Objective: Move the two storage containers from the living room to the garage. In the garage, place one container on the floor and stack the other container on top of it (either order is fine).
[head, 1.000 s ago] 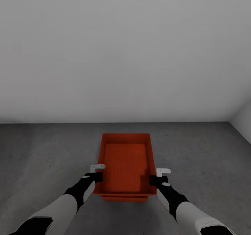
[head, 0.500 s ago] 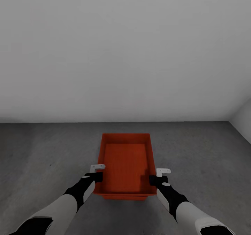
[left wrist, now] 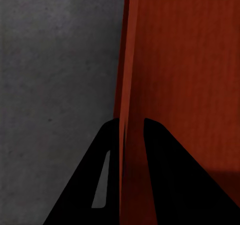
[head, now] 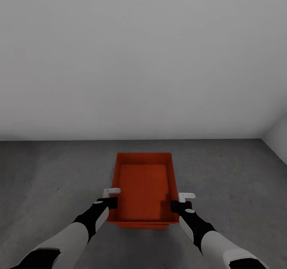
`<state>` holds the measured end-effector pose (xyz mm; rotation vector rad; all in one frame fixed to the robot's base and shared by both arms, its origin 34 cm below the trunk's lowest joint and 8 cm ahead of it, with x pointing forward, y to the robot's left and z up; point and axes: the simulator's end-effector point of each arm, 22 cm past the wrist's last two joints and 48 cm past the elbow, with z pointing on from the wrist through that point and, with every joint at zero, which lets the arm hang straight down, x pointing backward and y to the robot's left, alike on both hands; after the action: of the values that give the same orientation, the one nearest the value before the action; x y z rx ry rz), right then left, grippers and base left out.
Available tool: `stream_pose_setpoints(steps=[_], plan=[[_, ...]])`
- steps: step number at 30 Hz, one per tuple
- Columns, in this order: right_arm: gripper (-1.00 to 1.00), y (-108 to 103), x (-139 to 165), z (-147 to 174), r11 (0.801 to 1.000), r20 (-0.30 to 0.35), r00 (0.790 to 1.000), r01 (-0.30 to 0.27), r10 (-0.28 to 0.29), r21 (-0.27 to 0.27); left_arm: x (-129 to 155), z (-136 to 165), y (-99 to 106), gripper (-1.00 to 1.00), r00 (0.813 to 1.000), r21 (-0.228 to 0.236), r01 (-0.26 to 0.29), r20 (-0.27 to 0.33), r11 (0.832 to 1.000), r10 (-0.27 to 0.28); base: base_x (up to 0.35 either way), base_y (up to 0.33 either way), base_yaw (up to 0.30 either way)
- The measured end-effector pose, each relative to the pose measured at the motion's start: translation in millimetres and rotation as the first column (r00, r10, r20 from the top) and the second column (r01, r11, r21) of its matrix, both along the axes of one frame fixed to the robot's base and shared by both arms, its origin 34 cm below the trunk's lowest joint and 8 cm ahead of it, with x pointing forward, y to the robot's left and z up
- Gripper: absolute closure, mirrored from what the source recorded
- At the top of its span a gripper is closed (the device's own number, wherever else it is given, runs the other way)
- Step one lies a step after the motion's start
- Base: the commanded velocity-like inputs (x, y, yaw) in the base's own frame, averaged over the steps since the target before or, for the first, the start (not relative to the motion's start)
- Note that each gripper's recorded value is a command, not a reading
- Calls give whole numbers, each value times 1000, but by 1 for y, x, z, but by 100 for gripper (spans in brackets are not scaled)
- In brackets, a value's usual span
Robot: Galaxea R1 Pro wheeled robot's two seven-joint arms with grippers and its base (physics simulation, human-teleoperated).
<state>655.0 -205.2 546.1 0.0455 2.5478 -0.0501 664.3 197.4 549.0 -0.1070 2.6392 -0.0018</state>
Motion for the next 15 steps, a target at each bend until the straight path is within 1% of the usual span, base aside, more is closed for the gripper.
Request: stream_pose_setpoints(steps=[12,15], plan=[[100,0,0,0,1000,0,1000,0,0,0,0,0,0,100,1000,0,-1,0,1000,1,0,0,0],[100,0,0,-5,1000,0,1000,0,0,0,0,-5,0,100,1000,0,-1,-1,1000,1,0,0,0]])
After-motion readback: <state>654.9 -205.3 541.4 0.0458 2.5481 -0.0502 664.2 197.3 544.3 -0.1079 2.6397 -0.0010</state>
